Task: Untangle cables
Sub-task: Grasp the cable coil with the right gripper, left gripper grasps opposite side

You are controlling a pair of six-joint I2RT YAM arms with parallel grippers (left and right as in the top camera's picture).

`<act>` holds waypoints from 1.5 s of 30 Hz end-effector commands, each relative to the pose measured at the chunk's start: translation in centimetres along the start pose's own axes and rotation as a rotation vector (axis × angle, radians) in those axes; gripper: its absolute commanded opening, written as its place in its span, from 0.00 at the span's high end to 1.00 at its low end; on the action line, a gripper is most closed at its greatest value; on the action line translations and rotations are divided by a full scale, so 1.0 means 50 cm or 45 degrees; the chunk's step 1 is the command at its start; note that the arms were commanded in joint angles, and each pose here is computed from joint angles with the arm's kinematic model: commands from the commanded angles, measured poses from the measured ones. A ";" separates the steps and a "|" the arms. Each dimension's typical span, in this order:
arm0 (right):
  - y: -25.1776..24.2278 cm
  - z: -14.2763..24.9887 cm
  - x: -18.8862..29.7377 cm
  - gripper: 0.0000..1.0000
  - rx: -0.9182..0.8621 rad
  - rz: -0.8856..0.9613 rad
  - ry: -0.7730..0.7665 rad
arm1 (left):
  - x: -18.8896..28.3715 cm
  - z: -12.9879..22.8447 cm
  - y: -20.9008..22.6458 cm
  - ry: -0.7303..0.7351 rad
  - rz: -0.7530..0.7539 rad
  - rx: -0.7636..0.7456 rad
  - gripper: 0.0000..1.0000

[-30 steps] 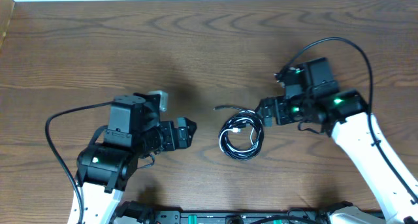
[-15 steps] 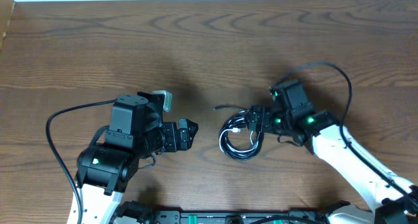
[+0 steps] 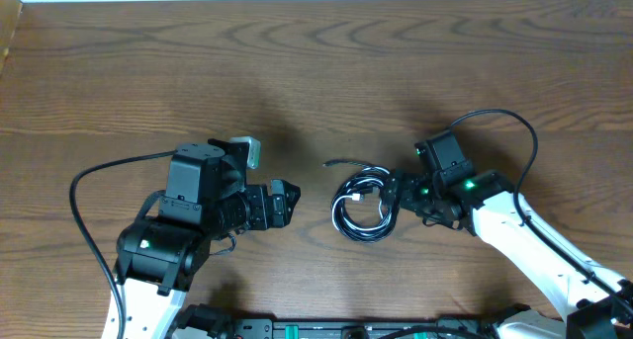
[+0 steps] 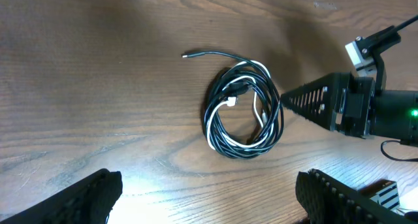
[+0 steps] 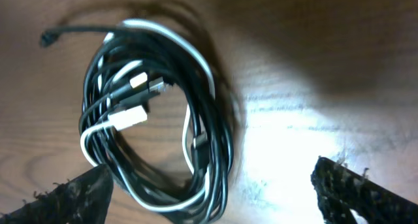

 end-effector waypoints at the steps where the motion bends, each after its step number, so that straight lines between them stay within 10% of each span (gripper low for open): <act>1: 0.026 0.027 0.001 0.06 0.147 -0.097 0.089 | 0.010 -0.006 -0.010 -0.021 0.013 -0.035 0.09; 12: 0.045 0.103 -0.027 0.01 0.067 0.021 0.166 | -0.001 -0.006 -0.005 0.010 -0.005 -0.021 0.09; 33: 0.041 0.098 -0.106 0.32 0.086 0.162 0.074 | -0.018 -0.010 0.000 0.041 -0.025 -0.007 0.09; 36: 0.030 0.104 -0.129 0.49 0.063 0.195 0.107 | -0.018 -0.010 0.000 0.041 -0.025 -0.007 0.09; 39: 0.028 0.105 -0.139 0.96 0.060 0.202 0.114 | -0.018 -0.010 0.000 0.041 -0.025 -0.007 0.10; 45: 0.043 0.090 -0.138 0.99 0.066 0.164 0.075 | -0.018 -0.010 0.000 0.040 -0.025 -0.008 0.10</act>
Point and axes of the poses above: each gripper's point midway between its finger pads, its own x axis back along the fingers, its own y axis along the line the jaws close on, z = x × y, the point moved 5 cm from there along x, back along the fingers, and after that the axes turned 12 degrees about x, right-handed, at the moved point
